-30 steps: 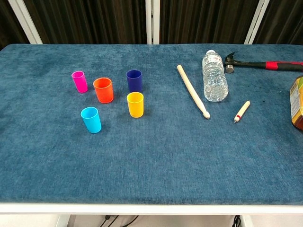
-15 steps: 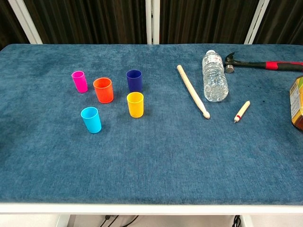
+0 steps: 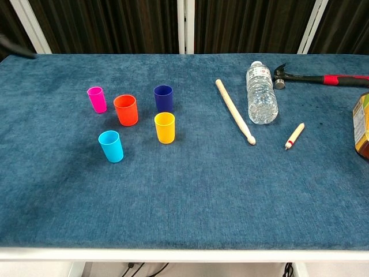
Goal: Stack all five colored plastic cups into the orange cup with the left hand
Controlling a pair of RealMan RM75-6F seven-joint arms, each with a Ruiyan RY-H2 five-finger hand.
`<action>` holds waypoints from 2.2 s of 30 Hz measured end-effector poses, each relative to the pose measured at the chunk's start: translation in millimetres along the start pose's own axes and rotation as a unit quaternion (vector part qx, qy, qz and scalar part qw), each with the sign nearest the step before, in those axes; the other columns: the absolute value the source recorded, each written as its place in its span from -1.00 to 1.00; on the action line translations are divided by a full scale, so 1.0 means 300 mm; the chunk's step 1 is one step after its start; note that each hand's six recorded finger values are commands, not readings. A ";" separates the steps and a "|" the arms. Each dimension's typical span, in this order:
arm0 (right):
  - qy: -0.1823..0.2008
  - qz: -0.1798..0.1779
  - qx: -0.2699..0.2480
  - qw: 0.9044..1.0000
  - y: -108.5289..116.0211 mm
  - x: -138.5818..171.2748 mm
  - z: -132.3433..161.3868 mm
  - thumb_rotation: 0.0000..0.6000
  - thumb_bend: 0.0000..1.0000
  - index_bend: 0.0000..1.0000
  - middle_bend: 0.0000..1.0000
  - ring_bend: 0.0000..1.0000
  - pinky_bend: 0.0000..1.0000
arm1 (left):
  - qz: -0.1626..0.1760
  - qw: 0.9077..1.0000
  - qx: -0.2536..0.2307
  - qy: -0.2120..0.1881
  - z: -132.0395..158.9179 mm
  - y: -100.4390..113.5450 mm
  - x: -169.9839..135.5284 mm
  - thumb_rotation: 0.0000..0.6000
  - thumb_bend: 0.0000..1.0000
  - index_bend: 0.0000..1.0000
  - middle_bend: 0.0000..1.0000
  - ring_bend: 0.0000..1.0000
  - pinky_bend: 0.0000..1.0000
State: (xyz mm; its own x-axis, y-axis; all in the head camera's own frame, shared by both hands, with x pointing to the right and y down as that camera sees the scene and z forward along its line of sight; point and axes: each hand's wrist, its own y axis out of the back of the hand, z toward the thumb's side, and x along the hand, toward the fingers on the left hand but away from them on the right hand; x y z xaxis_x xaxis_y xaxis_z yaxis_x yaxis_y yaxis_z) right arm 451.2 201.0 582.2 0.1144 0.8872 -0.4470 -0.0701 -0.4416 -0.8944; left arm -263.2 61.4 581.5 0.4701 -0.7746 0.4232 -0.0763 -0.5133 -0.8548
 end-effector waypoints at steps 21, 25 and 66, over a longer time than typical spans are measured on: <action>-0.006 -0.003 -0.014 1.000 0.008 0.008 -0.040 1.00 -0.35 -1.00 -1.00 -1.00 -1.00 | -0.087 0.991 0.101 -0.015 0.308 -0.200 0.480 1.00 -0.75 -0.71 -0.70 -0.93 -1.00; -0.007 -0.005 -0.017 1.000 0.014 0.012 -0.053 1.00 -0.35 -1.00 -1.00 -1.00 -1.00 | -0.102 0.988 0.111 -0.009 0.330 -0.252 0.528 1.00 -0.74 -0.70 -0.69 -0.84 -1.00; -0.029 0.006 -0.026 0.999 0.006 0.017 -0.132 1.00 -0.35 -1.00 -1.00 -1.00 -1.00 | -0.123 0.983 0.139 -0.006 0.278 -0.490 0.619 1.00 -0.58 -0.20 -0.23 -0.12 -0.89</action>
State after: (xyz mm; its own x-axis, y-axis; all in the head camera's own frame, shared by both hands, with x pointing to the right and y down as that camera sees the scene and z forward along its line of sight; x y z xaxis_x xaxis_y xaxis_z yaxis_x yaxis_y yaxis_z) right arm 490.8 199.5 577.9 0.0566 0.8873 -0.4578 -0.0190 -0.4575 -0.8890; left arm -91.4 23.8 760.5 0.4538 -0.6351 0.6250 0.2838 -0.5619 -0.7770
